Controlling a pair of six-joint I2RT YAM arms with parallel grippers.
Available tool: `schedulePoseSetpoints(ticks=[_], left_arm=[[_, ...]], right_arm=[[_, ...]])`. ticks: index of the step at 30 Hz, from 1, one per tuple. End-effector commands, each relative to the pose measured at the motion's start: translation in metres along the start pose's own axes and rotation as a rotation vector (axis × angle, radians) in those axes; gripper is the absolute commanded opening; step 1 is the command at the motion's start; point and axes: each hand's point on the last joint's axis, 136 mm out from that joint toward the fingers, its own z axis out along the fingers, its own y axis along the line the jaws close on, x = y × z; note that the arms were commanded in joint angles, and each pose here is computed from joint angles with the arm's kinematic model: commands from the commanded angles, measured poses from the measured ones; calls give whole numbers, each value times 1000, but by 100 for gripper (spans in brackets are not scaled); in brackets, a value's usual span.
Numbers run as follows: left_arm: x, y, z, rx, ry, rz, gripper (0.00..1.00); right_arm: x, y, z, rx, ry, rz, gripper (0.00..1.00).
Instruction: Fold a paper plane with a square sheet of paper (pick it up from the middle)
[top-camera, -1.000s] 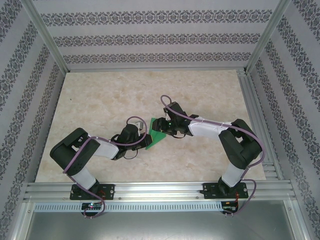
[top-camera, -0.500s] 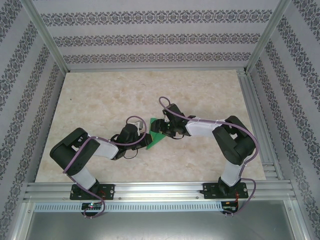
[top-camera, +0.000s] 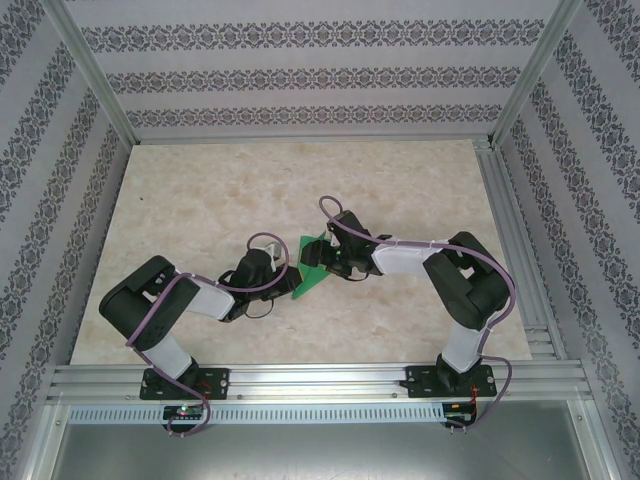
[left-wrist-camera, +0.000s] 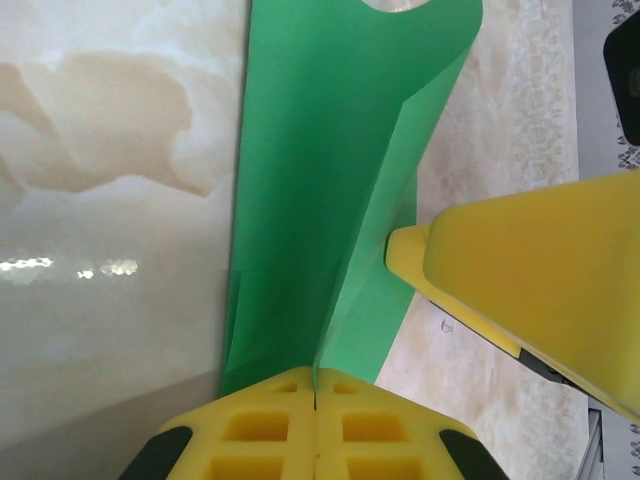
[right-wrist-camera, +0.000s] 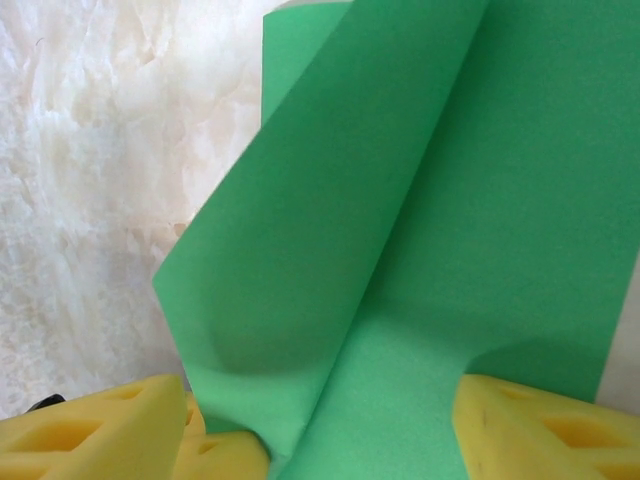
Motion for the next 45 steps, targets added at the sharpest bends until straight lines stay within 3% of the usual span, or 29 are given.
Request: schedulePoseSetpoints(ticks=[1,12,22,45], left_arm=[[-4,2,-1,11,-17,-26,7],[0,5,-1,3,-3,-24,10],[9,10,-8,-12,33,13,23],[30,22,-20,-92,148,150,24]], right_arm=[[18,-45,7,185,55,39,71],[25,-64,11,366,98,10,68],[30,-77,13,461,126,22,66],[32,-88,12,584,134,9,67]])
